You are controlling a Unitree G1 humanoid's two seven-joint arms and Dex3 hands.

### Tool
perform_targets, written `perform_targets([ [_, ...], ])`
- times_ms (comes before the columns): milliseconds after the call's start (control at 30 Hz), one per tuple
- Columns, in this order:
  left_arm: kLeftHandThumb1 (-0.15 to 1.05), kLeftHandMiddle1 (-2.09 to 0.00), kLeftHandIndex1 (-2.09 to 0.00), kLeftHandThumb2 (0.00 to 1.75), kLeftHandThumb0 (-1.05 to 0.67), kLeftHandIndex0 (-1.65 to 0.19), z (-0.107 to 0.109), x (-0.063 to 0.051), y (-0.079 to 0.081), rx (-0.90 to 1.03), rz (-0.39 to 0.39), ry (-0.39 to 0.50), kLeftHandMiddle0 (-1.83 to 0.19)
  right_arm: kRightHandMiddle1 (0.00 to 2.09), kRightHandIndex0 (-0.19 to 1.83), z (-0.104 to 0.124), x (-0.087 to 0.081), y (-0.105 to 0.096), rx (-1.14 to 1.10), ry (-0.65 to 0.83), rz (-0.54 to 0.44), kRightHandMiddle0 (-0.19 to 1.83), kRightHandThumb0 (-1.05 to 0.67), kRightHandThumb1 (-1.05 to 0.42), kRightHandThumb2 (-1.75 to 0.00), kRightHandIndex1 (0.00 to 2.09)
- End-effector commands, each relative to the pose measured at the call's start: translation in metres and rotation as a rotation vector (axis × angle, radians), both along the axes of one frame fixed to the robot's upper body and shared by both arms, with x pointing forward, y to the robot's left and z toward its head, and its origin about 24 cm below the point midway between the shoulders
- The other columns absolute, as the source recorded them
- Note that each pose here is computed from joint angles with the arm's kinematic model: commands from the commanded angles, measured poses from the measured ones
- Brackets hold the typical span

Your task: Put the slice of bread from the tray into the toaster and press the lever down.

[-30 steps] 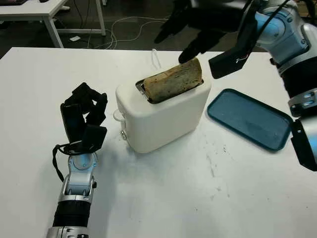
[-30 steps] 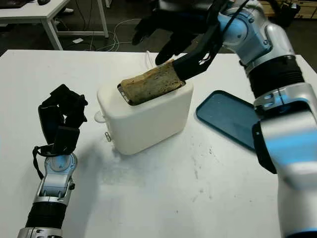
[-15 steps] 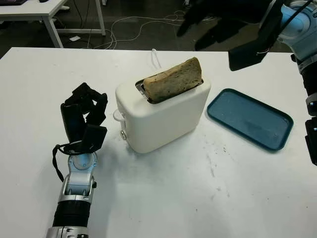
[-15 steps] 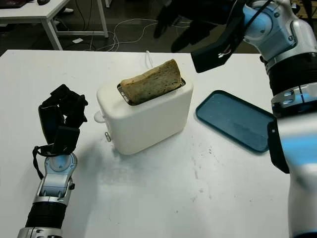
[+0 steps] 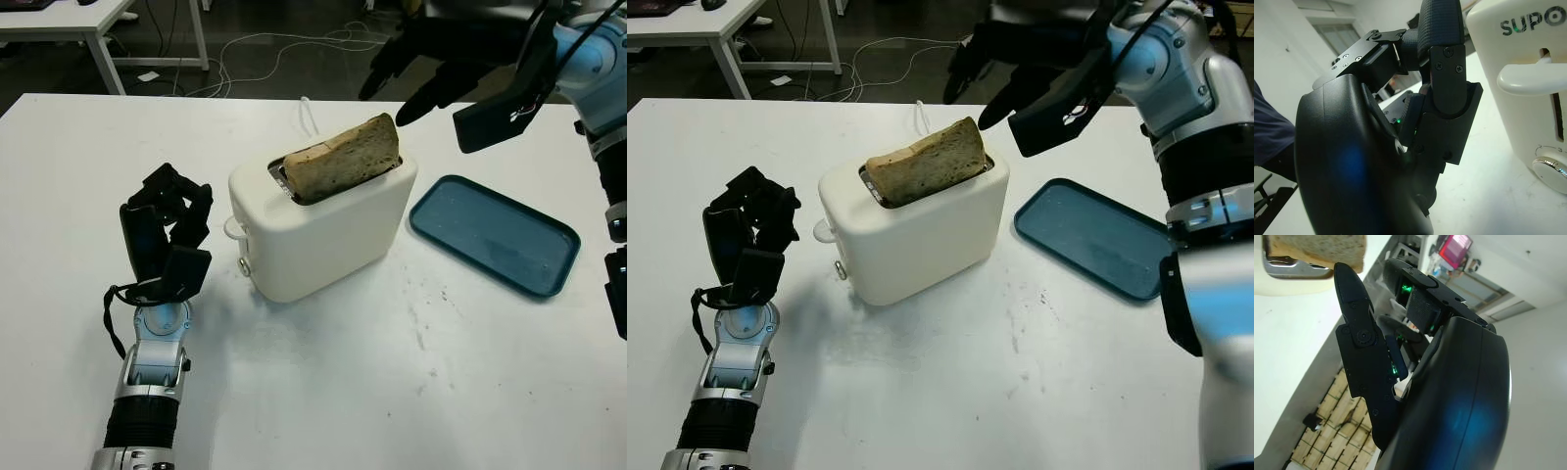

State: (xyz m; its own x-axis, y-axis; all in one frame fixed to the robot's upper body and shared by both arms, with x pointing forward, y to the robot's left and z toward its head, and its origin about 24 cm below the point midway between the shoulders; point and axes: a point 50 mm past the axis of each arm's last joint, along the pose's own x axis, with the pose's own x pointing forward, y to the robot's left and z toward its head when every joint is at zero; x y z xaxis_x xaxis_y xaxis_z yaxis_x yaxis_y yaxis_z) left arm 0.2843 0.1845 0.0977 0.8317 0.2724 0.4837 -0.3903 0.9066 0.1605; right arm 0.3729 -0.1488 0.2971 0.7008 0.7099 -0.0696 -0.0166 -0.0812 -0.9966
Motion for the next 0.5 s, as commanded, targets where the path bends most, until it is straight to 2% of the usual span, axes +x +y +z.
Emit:
perform_targets([
  [0,0.91,-1.58,-1.56,0.36,-0.82,-0.92,0.001,-0.001,0.0,0.002,0.006,-0.006,-1.22,0.01,0.64,-0.007,0.002,-0.001,-0.001,0.021,-0.007,0.91,-0.56,-0.87,0.0,0.57],
  [200,0.9,-1.59,-1.57,0.37,-0.81,-0.92,0.001,-0.001,0.0,-0.009,0.004,-0.003,-1.22,0.01,0.58,-0.018,0.004,0.004,-0.028,0.073,-0.011,0.92,-0.56,-0.84,0.0,0.52],
  [467,0.91,-1.58,-1.56,0.38,-0.82,-0.91,0.0,-0.002,0.001,0.004,0.014,-0.002,-1.21,0.02,0.61,-0.024,0.004,0.008,-0.043,0.077,0.011,0.94,-0.57,-0.83,0.0,0.52],
])
